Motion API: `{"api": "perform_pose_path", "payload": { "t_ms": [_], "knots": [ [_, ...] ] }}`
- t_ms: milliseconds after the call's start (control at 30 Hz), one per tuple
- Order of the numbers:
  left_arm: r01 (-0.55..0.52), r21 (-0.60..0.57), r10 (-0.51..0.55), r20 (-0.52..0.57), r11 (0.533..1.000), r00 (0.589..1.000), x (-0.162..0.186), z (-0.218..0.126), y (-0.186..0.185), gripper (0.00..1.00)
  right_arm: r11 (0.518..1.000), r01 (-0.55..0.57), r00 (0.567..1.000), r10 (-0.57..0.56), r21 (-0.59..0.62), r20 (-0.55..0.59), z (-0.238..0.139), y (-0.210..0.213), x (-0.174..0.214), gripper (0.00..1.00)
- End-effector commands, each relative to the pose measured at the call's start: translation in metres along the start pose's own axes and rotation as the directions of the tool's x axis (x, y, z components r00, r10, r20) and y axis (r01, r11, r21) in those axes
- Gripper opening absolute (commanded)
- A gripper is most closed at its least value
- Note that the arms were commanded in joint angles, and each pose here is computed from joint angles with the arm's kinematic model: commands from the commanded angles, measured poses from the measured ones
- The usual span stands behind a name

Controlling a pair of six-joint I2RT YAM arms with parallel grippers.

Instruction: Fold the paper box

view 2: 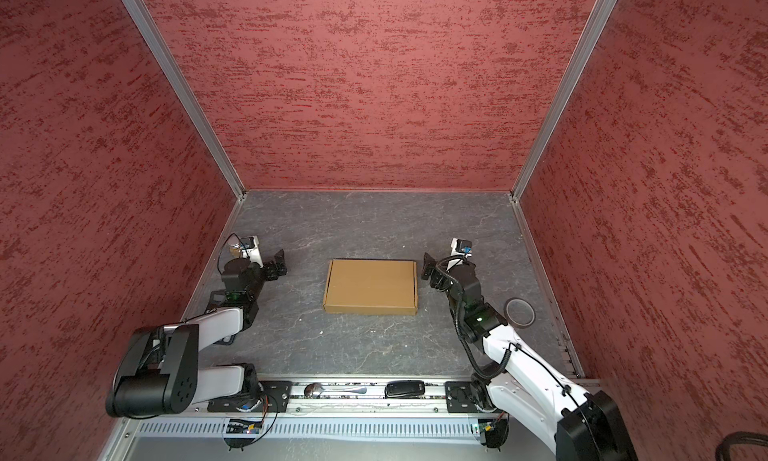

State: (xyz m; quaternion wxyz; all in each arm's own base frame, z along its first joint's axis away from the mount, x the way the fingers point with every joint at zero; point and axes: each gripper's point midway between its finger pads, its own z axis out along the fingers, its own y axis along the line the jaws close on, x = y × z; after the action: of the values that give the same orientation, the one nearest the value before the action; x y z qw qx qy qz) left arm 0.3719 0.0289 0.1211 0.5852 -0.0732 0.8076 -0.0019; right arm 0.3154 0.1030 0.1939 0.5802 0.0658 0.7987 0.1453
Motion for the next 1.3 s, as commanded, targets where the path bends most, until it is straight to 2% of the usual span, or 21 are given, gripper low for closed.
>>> {"api": "perform_pose_path", "payload": {
  "t_ms": [0, 300, 500, 633, 933, 1100, 1267],
  "knots": [
    [0.031, 0.064, -0.036, 0.068, 0.997, 0.997, -0.022, 0.004, -0.006, 1.0, 0.999, 0.001, 0.999, -0.003, 0.042, 0.048, -0.005, -0.009, -0.008, 0.99],
    [0.027, 0.126, -0.038, 0.081, 0.992, 0.996, -0.013, 0.012, -0.015, 1.0, 0.994, 0.026, 0.997, -0.034, 0.109, 0.07, -0.008, -0.024, -0.005, 0.99],
    [-0.001, 0.177, -0.015, 0.09, 0.984, 0.996, -0.002, 0.019, -0.024, 1.0, 0.977, 0.047, 0.989, -0.074, 0.208, 0.127, -0.011, -0.041, -0.014, 0.99],
    [0.0, 0.162, -0.008, 0.05, 0.987, 0.999, 0.001, 0.024, -0.023, 1.0, 0.955, 0.069, 0.977, -0.124, 0.29, 0.176, -0.016, -0.055, -0.021, 0.99],
    [-0.028, 0.129, 0.022, 0.043, 0.991, 0.999, 0.001, 0.028, -0.027, 1.0, 0.89, 0.099, 0.938, -0.233, 0.446, 0.257, -0.026, -0.086, -0.032, 0.99],
    [-0.028, 0.129, 0.022, 0.045, 0.991, 0.999, 0.001, 0.028, -0.027, 1.0, 0.861, 0.111, 0.921, -0.277, 0.497, 0.273, -0.026, -0.1, -0.034, 0.99],
    [-0.029, 0.128, 0.023, 0.045, 0.991, 0.999, 0.001, 0.028, -0.028, 1.0, 0.838, 0.103, 0.93, -0.273, 0.536, 0.248, -0.019, -0.119, -0.022, 0.99]
  ]
}}
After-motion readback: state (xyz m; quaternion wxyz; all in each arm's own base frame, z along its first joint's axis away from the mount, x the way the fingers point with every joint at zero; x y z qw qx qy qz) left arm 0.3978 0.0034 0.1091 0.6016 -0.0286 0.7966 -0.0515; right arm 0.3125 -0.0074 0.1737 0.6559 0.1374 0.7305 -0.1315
